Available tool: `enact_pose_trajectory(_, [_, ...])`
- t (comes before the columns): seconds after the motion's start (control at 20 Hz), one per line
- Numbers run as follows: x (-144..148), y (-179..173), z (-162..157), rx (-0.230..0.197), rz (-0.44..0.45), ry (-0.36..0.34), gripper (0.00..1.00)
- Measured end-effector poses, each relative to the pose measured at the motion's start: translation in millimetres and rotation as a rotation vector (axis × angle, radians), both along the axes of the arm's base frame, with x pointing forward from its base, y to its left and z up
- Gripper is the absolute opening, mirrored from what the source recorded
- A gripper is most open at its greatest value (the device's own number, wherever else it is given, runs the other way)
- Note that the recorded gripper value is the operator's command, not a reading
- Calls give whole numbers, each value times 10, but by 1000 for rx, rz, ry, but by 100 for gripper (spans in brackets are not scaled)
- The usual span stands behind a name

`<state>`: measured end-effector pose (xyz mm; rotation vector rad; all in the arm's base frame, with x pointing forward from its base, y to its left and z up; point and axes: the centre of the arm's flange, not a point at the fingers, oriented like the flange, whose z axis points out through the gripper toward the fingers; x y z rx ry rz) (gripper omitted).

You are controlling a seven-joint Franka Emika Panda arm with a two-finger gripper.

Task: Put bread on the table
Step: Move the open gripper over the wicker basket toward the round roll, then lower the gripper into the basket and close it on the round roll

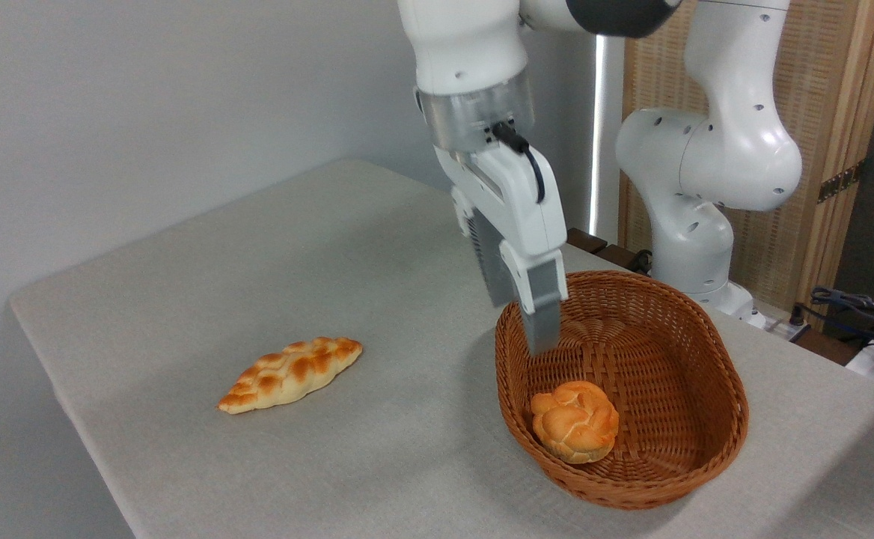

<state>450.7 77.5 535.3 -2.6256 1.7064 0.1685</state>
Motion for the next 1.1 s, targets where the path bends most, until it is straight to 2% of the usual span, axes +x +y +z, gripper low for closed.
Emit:
enact_pose_trajectory(0.1, [-24, 16, -179, 32, -28, 15, 100])
enact_pose_trajectory(0.4, [-72, 13, -721, 81, -77, 16, 100])
enact_pose_trajectory(0.5, [-99, 16, -799, 91, -85, 29, 100])
enact_pose_trajectory(0.65, [-103, 51, -835, 138, -108, 46, 100])
enact_pose_trajectory(1.0, [-90, 50, -983, 142, -117, 65, 100])
enact_pose_trajectory(1.05, [-90, 47, -1014, 141, -119, 68, 94])
enact_pose_trajectory(1.1, [-91, 46, -1039, 140, -120, 70, 82])
